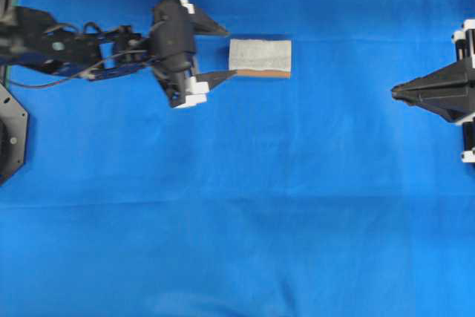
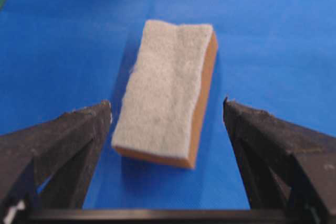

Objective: Hand over the sponge with the left arm and wipe it with the right arm.
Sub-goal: 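Close the left gripper on the sponge's left end and lift it, then hold the sponge up while the right gripper approaches its free end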

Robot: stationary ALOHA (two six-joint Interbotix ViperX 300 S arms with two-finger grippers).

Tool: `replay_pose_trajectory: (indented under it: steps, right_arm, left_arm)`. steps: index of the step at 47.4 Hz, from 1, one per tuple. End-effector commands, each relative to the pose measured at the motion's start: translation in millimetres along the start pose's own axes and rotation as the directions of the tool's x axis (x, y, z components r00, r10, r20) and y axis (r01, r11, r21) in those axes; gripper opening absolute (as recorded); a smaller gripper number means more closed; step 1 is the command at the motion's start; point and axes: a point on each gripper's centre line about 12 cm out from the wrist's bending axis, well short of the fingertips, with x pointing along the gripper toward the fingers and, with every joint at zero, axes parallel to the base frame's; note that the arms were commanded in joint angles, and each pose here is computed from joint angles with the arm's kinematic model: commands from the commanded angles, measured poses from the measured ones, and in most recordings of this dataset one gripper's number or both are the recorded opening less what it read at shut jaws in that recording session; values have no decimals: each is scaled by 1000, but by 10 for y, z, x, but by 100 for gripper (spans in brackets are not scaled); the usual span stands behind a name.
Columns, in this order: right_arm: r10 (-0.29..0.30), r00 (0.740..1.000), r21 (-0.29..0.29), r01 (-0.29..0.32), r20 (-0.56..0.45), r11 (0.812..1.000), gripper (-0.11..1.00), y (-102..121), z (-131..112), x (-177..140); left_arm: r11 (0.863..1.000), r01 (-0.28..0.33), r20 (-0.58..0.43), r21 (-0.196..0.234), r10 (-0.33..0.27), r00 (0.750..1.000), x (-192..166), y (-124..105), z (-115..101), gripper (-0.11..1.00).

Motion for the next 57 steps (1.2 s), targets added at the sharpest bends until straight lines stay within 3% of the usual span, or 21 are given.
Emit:
replay_pose_trajectory:
  steps: [1, 16, 31, 34, 44, 50, 57]
  right_arm:
    - [-1, 1000, 4, 1, 18, 1000, 0, -1, 84, 34]
    - [-2, 1000, 4, 2, 12, 1000, 0, -4, 68, 40]
    - [-2, 1000, 4, 2, 9, 1000, 0, -4, 61, 45]
    - [-2, 1000, 3, 2, 11, 1000, 0, -4, 63, 45]
    - [-7, 1000, 3, 7, 3, 1000, 0, -14, 43, 54]
    - [-15, 1000, 2, 15, -11, 1000, 0, -30, 12, 69]
    - [-27, 999, 2, 27, -18, 1000, 0, -57, -6, 82]
  left_arm:
    - [1000, -14, 11, -4, 14, 1000, 124, 62, 55, 94]
    - [1000, -19, -75, 3, 19, 997, 519, 106, -263, 94]
    - [1000, -18, -141, -5, 17, 990, 577, 155, -371, 94]
    - [1000, -10, -170, -7, 8, 985, 559, 152, -376, 88]
    - [1000, -5, -190, -14, 2, 982, 485, 162, -314, 41]
    - [999, -8, -184, -34, 2, 983, 433, 175, -222, 38]
    - [996, -10, -194, -94, -9, 981, 320, 181, -33, 38]
